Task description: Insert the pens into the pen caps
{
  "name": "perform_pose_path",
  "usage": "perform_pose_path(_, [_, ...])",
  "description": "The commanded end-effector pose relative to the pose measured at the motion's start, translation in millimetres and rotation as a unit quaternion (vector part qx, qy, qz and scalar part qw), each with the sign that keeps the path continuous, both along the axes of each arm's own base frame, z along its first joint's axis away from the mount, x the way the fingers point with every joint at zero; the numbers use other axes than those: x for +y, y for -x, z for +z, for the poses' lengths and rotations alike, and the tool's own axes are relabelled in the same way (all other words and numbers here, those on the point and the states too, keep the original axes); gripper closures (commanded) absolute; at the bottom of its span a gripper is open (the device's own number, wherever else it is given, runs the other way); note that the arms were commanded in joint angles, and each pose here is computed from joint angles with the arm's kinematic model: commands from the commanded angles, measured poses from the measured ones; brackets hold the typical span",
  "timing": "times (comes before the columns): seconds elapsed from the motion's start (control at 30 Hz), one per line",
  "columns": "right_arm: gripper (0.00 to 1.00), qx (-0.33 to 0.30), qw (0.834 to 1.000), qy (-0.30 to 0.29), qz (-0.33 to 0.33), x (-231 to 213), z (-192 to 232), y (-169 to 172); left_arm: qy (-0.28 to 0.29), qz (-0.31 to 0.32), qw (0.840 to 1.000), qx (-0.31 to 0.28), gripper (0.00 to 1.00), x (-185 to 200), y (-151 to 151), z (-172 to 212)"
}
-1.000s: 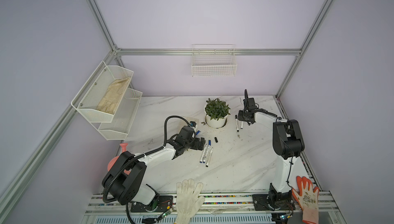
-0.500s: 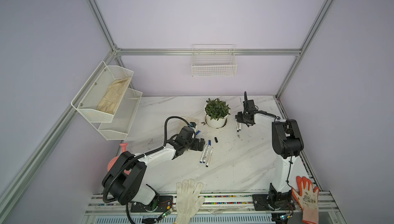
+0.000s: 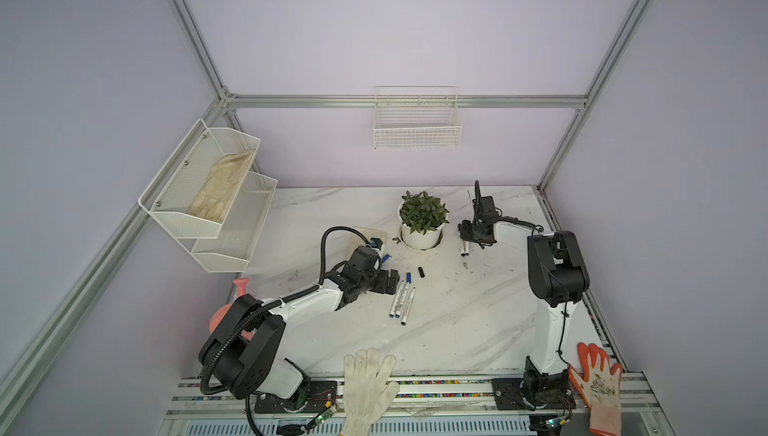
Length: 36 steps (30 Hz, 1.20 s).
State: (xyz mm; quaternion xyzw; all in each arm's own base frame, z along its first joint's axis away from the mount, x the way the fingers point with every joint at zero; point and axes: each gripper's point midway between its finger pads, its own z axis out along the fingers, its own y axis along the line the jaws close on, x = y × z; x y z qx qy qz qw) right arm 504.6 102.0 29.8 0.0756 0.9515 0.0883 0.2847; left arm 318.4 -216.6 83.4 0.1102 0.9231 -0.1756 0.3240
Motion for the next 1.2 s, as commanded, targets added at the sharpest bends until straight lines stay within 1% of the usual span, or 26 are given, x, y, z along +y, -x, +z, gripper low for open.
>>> perform_pose_path(0.0, [0.78,0.016,1.0,-0.004,-0.005,0,-10,4,0.013,-0.008,0.999,-0.03,0.0,-10,-15,27])
perform_pose_path(0.17, [0.74,0.015,1.0,-0.008,-0.005,0,-9,3,0.014,-0.01,0.999,-0.027,0.0,-11,-14,27])
perform_pose_path(0.3, [0.72,-0.004,1.0,-0.014,-0.004,2,6,-2,0.012,-0.013,0.999,-0.027,0.0,-10,-13,27])
perform_pose_path(0.43, [0.67,-0.046,0.999,-0.025,-0.011,3,41,-9,0.008,-0.017,0.999,-0.027,0.0,-9,-10,26])
perform_pose_path(0.6, [0.64,-0.121,0.991,-0.039,-0.027,-2,104,-6,0.002,-0.02,1.0,-0.021,0.0,-5,-4,23])
perform_pose_path(0.7, [0.64,-0.145,0.987,-0.043,-0.044,-9,125,4,0.003,-0.026,1.0,-0.014,0.0,-7,1,19])
perform_pose_path(0.87, [0.65,-0.169,0.983,-0.067,-0.037,-6,138,25,-0.008,-0.04,0.999,-0.002,0.0,-13,6,11])
perform_pose_path(0.97, [0.66,-0.172,0.982,-0.065,-0.036,-8,138,30,-0.015,-0.048,0.999,0.003,0.05,-17,5,7])
perform_pose_path(1.17, [0.67,-0.168,0.984,-0.055,-0.035,-9,135,29,-0.039,-0.069,0.997,0.022,0.16,-25,9,-4])
